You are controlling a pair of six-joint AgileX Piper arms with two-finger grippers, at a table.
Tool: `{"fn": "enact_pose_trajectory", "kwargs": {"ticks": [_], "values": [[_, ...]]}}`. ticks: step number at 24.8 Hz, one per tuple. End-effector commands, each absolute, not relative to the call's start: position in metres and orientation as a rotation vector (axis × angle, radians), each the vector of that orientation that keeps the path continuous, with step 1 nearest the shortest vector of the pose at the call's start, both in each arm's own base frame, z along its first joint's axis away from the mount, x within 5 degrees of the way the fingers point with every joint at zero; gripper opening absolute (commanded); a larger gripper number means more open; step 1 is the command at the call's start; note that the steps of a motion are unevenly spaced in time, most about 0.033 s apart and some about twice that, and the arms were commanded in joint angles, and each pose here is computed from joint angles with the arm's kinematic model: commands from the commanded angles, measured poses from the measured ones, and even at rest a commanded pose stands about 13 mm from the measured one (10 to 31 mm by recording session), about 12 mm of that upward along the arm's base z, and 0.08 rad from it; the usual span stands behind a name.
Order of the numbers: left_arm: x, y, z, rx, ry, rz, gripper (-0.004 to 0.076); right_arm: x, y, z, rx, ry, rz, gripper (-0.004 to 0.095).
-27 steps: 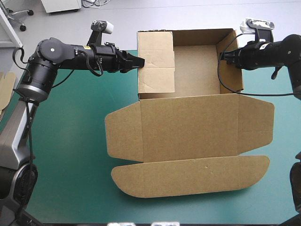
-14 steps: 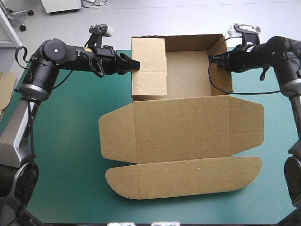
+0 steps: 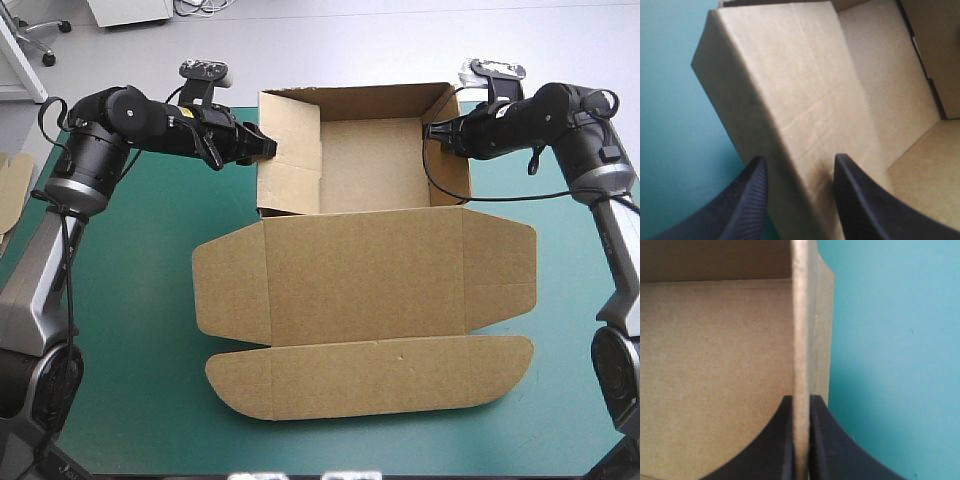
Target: Fold the box
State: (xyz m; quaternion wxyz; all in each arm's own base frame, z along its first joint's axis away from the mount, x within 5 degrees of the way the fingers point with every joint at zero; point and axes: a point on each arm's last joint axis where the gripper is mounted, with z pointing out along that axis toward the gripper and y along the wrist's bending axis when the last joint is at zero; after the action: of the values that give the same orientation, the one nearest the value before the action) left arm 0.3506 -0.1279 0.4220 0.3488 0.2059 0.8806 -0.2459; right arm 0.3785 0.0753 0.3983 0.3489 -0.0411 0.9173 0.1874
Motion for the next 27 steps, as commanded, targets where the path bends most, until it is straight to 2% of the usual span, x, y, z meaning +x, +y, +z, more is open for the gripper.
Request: {"fn": "enact_pose_trajectory", "kwargs": {"ticks": [1, 6, 13, 27], "values": [[0.340, -0.124, 0.448, 0.487, 2.190, -0.612, 0.0310, 0.365, 0.077, 0.433, -0.061, 2.232, 0.579, -0.0022], [0.344, -0.127, 0.439, 0.465, 2.248, -0.411, 0.0310, 0.365, 0.089, 0.430, -0.081, 2.251, 0.578, -0.0021], [0.354, -0.150, 0.432, 0.526, 2.301, -0.380, 0.0310, 0.366, 0.097, 0.424, -0.082, 2.280, 0.533, -0.0017], [0.365, -0.148, 0.408, 0.522, 2.436, -0.282, 0.0309, 0.380, 0.101, 0.401, -0.073, 2.364, 0.542, -0.0013]]}}
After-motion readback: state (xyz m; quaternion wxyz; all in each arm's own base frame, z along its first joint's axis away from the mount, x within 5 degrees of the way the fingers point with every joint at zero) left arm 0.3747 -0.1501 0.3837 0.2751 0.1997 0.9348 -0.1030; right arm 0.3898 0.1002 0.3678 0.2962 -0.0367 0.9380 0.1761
